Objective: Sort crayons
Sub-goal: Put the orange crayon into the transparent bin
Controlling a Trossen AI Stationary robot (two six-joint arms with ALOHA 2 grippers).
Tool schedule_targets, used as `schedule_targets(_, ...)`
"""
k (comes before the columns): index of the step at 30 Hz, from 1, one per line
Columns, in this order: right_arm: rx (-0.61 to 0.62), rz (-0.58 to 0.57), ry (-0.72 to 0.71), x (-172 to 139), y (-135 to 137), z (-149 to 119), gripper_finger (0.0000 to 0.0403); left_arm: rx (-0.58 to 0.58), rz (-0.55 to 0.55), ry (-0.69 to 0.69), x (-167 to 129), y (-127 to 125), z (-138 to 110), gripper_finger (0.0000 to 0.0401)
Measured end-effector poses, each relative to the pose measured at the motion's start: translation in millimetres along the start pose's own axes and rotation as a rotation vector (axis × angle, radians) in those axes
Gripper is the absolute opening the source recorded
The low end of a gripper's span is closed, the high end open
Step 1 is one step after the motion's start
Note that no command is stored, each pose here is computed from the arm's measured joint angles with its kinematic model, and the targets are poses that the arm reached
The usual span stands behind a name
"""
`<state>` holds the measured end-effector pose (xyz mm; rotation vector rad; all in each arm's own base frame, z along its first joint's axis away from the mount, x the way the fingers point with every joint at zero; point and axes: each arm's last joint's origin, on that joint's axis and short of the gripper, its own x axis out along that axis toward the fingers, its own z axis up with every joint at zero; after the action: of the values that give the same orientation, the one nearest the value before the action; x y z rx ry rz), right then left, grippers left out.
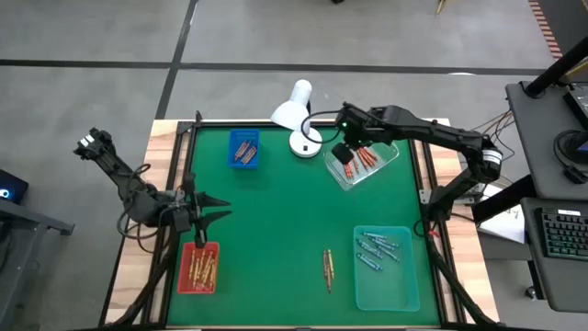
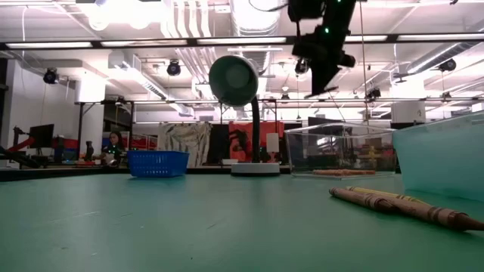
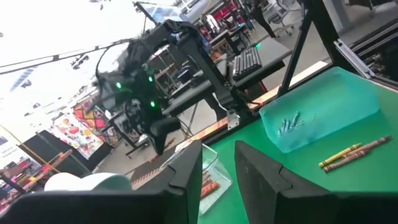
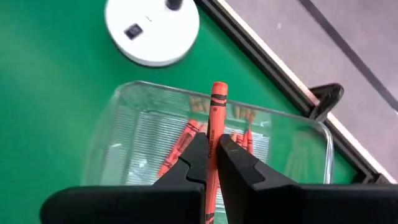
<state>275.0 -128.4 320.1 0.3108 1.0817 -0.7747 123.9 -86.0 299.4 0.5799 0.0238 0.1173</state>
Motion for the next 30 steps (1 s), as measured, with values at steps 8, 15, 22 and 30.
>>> schedule_targets(8, 0.024, -0.043, 0.119, 32, -7, -25, 0.0012, 0.001, 0.002, -0.002, -1, 1, -1, 0.0077)
schedule_targets(15, 0.080, -0.100, 0.173, 58, -19, -45, 0.0012, 0.009, 0.002, -0.002, -1, 1, -1, 0.0077)
schedule_targets(22, 0.145, -0.129, 0.152, 89, -38, -55, 0.0012, 0.005, 0.002, -0.002, -1, 1, -1, 0.0077)
schedule_targets(30, 0.178, -0.106, 0.138, 102, -41, -63, 0.0027, 0.003, 0.004, -0.002, -1, 1, -1, 0.0077)
